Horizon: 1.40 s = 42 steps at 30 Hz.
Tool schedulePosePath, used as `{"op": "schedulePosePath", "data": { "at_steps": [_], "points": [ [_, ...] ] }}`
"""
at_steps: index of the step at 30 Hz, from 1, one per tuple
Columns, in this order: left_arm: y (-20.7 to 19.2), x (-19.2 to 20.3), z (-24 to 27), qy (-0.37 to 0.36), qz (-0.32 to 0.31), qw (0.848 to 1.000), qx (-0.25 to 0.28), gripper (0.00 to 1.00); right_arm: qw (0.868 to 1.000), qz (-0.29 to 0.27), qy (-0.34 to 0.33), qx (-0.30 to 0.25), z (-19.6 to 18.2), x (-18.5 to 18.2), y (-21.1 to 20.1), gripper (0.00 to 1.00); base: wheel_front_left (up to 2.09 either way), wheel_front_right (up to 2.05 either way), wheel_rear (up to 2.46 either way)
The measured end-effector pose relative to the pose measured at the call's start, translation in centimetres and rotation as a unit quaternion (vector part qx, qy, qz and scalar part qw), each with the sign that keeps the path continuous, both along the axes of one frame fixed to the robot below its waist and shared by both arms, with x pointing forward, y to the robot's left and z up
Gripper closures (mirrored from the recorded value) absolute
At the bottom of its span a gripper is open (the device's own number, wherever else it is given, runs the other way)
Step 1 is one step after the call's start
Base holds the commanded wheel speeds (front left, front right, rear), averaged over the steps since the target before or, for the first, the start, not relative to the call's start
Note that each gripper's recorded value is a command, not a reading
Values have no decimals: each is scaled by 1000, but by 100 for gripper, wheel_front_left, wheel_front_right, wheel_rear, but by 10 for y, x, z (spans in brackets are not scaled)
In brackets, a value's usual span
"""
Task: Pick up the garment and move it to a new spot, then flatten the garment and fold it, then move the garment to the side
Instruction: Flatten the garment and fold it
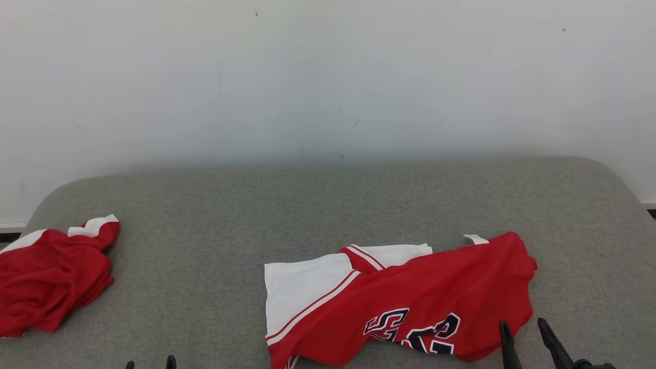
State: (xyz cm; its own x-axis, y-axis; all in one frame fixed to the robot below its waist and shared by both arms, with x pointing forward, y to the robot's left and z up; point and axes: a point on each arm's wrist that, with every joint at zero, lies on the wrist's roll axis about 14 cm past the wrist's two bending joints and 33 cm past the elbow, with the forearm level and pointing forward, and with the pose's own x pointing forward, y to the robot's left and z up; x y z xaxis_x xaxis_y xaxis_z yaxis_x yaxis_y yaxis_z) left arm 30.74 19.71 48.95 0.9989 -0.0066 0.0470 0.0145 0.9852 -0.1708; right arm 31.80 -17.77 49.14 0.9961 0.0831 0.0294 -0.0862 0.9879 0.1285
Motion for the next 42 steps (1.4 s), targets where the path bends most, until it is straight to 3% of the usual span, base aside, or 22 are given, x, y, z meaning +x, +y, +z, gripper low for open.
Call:
{"op": "schedulePosePath", "data": {
  "at_steps": [32, 37, 42],
  "points": [
    [-4, 3, -21, 35, -1, 999, -13, 0, 999, 1, 28, 18, -2, 19, 3, 0, 0, 0, 0],
    [-27, 32, -20, 36, -34, 998, -28, 0, 999, 9, 49, 12, 17, 56, -11, 0, 0, 0, 0],
    [-61, 89, -3, 46, -95, 994, -29, 0, 986, -10, 164, -23, 2, 90, -46, 0, 0, 0, 0]
  ]
}}
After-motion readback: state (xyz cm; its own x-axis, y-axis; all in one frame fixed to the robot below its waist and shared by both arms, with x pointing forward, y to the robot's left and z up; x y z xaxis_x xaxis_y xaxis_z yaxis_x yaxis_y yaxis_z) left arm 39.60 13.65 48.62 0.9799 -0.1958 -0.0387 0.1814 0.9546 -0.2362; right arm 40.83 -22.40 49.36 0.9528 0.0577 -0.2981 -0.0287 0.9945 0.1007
